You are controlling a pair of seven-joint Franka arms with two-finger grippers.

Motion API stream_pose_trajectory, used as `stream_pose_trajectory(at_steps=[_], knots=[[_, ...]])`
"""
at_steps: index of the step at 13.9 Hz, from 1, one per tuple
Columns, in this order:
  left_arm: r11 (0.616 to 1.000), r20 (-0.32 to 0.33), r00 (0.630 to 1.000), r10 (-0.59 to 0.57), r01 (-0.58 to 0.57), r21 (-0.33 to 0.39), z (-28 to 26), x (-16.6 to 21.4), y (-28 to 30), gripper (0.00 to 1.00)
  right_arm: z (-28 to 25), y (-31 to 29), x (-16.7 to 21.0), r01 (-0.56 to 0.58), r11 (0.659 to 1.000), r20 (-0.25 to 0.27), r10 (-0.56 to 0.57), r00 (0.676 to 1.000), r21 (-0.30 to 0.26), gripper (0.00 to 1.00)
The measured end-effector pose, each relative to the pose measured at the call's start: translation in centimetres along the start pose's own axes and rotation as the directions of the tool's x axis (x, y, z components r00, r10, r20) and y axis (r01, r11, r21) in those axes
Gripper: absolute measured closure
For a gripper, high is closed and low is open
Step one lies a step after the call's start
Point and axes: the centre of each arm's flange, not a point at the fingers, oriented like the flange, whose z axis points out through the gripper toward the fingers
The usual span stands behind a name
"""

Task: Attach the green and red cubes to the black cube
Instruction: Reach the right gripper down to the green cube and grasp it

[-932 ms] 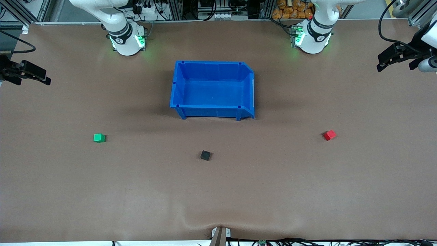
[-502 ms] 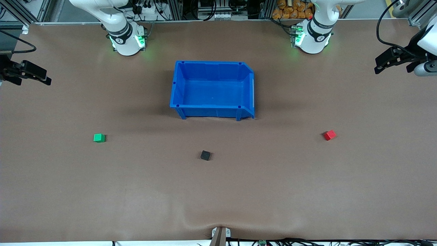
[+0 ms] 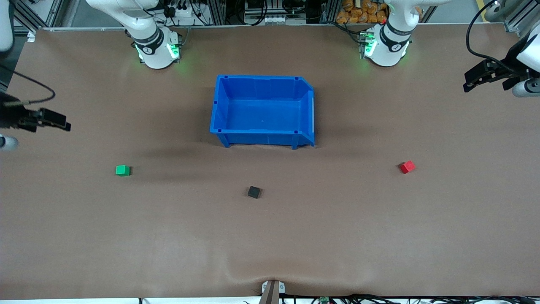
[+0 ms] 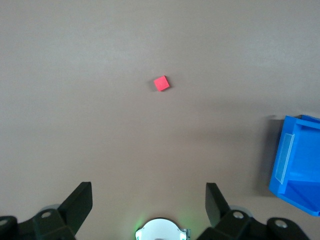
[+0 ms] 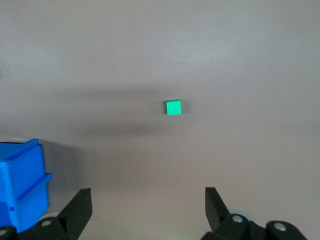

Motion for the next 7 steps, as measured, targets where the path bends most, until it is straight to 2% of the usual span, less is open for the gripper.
stream_pose_trajectory(at_steps=[4,7], knots=[[1.0,0.015,1.0,-0.002,0.002,-0.004,0.4,0.1,-0.1,0.0,6.7,0.6,3.2,0.003,1.0,0.09,-0.004,0.996,0.003,0.0],[1.0,0.031,1.0,-0.001,0.002,-0.003,0.7,0.1,-0.1,0.0,13.3,1.6,4.6,0.0,1.0,0.105,0.0,0.994,0.0,0.0]])
